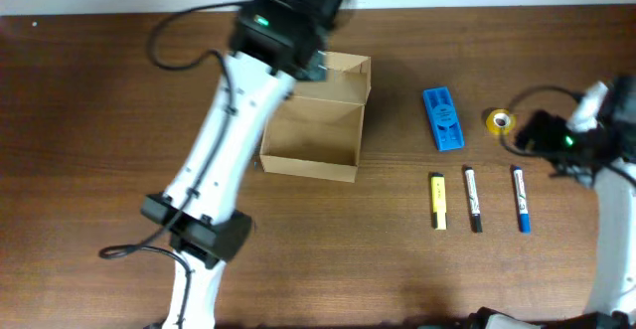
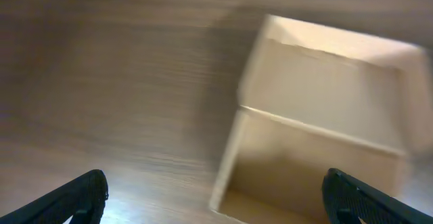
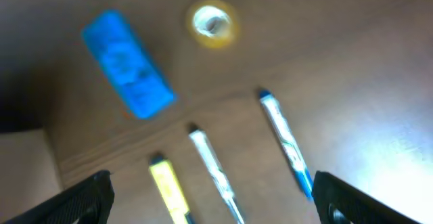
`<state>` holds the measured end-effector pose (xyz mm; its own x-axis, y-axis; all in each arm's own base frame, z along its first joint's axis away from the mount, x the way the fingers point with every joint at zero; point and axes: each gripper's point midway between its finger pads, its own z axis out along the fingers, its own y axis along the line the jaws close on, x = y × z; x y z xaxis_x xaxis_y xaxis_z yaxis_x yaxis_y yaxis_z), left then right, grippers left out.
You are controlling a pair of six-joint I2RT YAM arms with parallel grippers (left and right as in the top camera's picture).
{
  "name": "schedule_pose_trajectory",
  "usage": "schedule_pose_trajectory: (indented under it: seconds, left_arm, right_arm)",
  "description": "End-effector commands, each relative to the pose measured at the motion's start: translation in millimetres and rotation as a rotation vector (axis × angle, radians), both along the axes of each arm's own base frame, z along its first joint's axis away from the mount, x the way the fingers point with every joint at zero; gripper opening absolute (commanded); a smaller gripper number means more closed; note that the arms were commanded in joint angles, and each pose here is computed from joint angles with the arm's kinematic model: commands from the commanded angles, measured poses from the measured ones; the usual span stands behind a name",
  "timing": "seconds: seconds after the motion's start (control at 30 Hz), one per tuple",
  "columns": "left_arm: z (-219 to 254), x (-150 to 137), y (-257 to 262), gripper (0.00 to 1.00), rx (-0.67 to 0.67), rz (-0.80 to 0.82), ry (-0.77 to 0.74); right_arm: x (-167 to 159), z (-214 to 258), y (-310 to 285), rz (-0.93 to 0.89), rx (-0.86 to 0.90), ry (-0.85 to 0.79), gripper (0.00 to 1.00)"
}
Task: Pack container
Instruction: 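Drag the box with the left gripper toward the table center, then lift the left arm away and grasp the blue duster with right gripper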
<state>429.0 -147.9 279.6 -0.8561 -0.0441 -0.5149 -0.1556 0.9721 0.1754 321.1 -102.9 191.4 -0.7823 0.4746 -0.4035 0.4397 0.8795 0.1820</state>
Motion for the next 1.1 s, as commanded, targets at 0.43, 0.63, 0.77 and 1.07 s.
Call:
schedule_pose_trajectory:
  seconds: [0.43, 0.63, 0.77, 1.07]
  left_arm:
    - [5, 23, 173, 1.0, 0.027, 0.368, -0.006]
    - [5, 22, 190, 1.0, 0.027, 0.406, -0.005]
    - [5, 22, 190, 1.0, 0.027, 0.405, -0.005]
    - [5, 22, 190, 1.0, 0.027, 0.405, -0.005]
  right_arm:
    - [102, -56, 56, 0.406, -0.027, 0.255, 0.95]
    - [115, -97, 80, 0.523, -0.058, 0.312, 0.95]
    - [120, -121, 89, 0.578, -0.105, 0.359, 0.95]
    - [122, -154, 89, 0.588, -0.156, 0.427, 0.95]
